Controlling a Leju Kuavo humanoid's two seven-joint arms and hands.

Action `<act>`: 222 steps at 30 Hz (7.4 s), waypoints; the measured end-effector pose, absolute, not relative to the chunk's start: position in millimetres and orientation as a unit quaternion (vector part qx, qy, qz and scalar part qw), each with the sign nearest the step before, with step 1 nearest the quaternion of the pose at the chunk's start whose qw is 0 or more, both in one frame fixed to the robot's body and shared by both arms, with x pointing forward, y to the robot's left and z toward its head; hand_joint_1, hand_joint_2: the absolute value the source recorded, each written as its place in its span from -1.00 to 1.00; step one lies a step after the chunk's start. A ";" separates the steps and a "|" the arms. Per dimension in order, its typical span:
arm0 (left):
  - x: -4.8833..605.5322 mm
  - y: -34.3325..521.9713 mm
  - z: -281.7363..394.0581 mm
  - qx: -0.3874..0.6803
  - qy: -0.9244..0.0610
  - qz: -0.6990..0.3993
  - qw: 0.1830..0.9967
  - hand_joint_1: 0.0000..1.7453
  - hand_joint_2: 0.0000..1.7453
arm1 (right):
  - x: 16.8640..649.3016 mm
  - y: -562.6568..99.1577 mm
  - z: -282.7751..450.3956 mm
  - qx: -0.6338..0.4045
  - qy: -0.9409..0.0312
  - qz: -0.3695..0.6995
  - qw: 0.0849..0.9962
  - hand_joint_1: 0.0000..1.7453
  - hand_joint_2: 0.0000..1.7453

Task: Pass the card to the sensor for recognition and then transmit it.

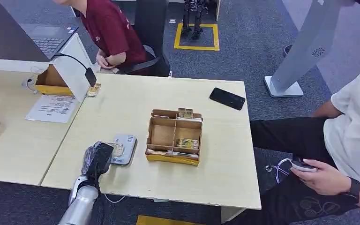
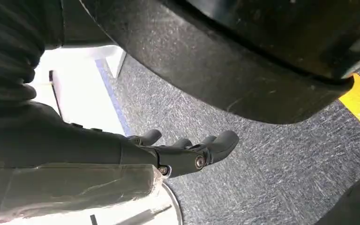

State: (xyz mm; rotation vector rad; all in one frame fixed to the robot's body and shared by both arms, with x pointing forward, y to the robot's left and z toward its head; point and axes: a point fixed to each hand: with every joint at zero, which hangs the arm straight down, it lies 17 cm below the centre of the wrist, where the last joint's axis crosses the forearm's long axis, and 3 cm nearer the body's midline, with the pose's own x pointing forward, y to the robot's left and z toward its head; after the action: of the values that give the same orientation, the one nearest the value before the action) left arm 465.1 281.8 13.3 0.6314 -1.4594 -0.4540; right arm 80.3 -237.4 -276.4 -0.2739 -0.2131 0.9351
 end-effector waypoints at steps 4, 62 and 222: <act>465.3 282.4 13.0 0.285 -0.648 -0.204 0.676 1.00 1.00 | 80.4 -237.2 -276.3 -0.131 -0.103 0.450 0.877 -1.00 1.00; 491.8 413.2 194.9 0.174 -0.820 0.215 0.501 1.00 1.00 | 87.6 -236.3 -275.5 -0.132 -0.114 0.514 0.840 -1.00 1.00; 403.2 61.1 109.0 0.388 -0.738 -0.476 0.280 -1.00 1.00 | 87.8 -256.0 -274.8 -0.166 -0.091 0.472 0.861 -1.00 -1.00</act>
State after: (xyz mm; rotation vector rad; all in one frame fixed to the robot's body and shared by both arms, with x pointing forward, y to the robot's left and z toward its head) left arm 403.2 61.1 109.0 1.0414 -1.9790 -1.2757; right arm 87.8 -256.0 -274.8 -0.3481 -0.1911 0.9900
